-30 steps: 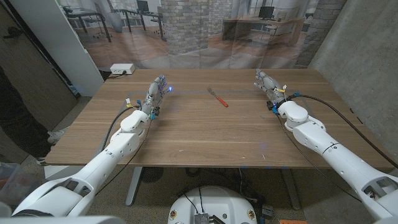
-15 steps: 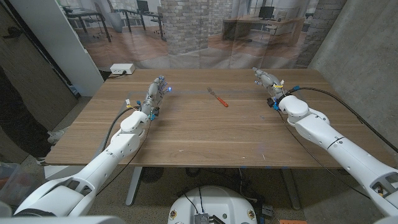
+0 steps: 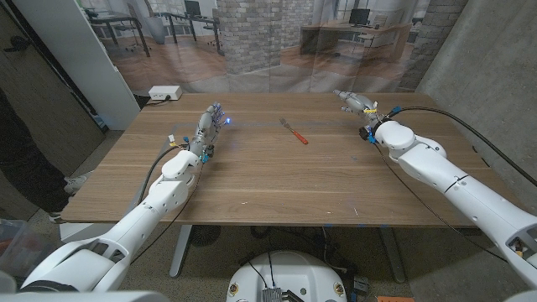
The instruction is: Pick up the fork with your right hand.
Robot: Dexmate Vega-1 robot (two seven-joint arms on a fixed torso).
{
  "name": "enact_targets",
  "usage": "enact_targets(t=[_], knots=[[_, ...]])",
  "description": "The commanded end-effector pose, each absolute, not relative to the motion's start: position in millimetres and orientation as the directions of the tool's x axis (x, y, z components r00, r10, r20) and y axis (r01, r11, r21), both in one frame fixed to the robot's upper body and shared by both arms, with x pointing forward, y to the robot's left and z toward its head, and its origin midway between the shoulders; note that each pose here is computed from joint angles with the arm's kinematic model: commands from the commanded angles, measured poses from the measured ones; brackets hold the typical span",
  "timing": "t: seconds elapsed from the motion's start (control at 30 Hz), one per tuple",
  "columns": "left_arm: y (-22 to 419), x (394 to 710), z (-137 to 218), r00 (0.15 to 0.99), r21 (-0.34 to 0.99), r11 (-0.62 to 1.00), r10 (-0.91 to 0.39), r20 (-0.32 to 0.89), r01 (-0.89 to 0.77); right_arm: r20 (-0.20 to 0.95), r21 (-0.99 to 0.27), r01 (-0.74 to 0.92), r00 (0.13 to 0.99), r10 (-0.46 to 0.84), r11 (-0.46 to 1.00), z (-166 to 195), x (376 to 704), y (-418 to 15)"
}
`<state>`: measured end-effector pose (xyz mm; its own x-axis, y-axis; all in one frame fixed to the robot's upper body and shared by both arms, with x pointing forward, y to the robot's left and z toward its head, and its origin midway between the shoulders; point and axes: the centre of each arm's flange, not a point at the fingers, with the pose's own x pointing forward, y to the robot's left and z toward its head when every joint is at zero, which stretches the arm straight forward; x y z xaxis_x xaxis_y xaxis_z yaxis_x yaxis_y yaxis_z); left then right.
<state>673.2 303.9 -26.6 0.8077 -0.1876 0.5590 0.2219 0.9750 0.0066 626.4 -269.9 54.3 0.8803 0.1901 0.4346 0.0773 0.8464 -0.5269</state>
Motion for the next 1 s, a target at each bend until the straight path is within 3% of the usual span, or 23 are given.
enact_targets(t=[0.03, 1.0], knots=[[306.9, 674.6, -29.4, 0.805, -0.006, 0.974, -0.186, 0.563, 0.228, 0.404, -0.632, 0.108, 0.891, 0.208, 0.768, 73.2, 618.1, -256.3], [315.0, 676.0, -33.8, 0.806, -0.024, 0.975, -0.171, 0.567, 0.223, 0.339, -0.810, 0.163, 0.914, 0.223, 0.564, 97.4, 609.1, -224.1]])
